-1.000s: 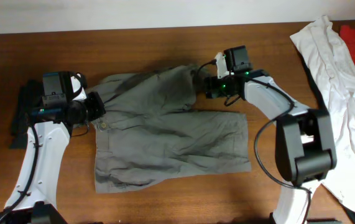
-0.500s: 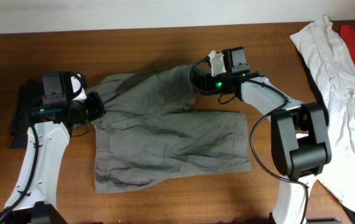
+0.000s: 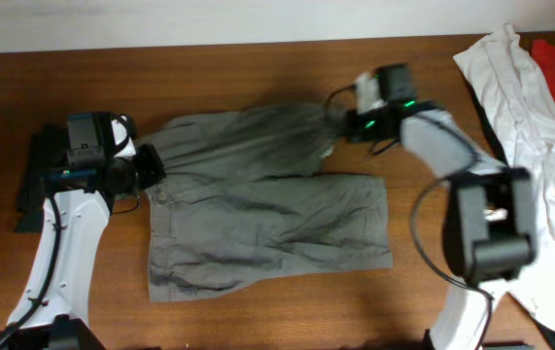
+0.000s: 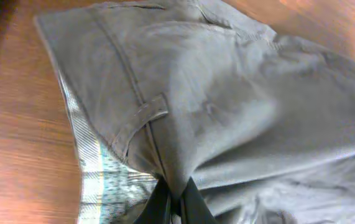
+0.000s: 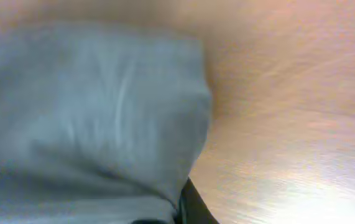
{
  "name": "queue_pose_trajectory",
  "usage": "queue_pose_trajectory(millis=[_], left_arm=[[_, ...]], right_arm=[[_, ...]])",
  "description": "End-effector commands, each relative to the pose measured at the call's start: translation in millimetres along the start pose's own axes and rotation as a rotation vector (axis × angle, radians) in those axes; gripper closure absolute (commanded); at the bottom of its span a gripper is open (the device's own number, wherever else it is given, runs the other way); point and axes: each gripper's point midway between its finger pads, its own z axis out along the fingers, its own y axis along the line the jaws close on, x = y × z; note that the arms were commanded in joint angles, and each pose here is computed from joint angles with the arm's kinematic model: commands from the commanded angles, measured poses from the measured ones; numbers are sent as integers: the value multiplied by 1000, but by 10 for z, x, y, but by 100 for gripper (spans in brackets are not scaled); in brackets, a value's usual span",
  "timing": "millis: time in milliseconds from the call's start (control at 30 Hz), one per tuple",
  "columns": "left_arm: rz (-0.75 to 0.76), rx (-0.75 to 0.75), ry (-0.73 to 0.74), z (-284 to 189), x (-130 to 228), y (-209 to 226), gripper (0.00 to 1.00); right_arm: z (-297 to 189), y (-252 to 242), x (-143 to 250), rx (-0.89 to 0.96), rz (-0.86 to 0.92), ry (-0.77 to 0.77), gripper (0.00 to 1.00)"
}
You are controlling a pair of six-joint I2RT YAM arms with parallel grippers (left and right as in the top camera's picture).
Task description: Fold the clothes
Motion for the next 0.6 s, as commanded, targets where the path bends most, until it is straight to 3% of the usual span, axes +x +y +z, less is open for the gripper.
queue_pose_trajectory(millis=[0,100,200,367,567], left_arm=[[1,-53,-28,-38,-68,100,99],[0,-61,-32,-40,-77,117,99],[3,-64,-39,-35,-92,115,99],[7,-69,-60,-36,-144,119,99],[5,-73,-55,-10,-138,133,99]], right_arm=[[-1055,-305,-849,165,-14,-270,83],[-1165,-321,-836,172,-1,-251,58],[-1022,-292,-630,165,9,-166,42],[-716,-276,-161,160,28,0,38],[-442,-318,203,139,31,67,31]])
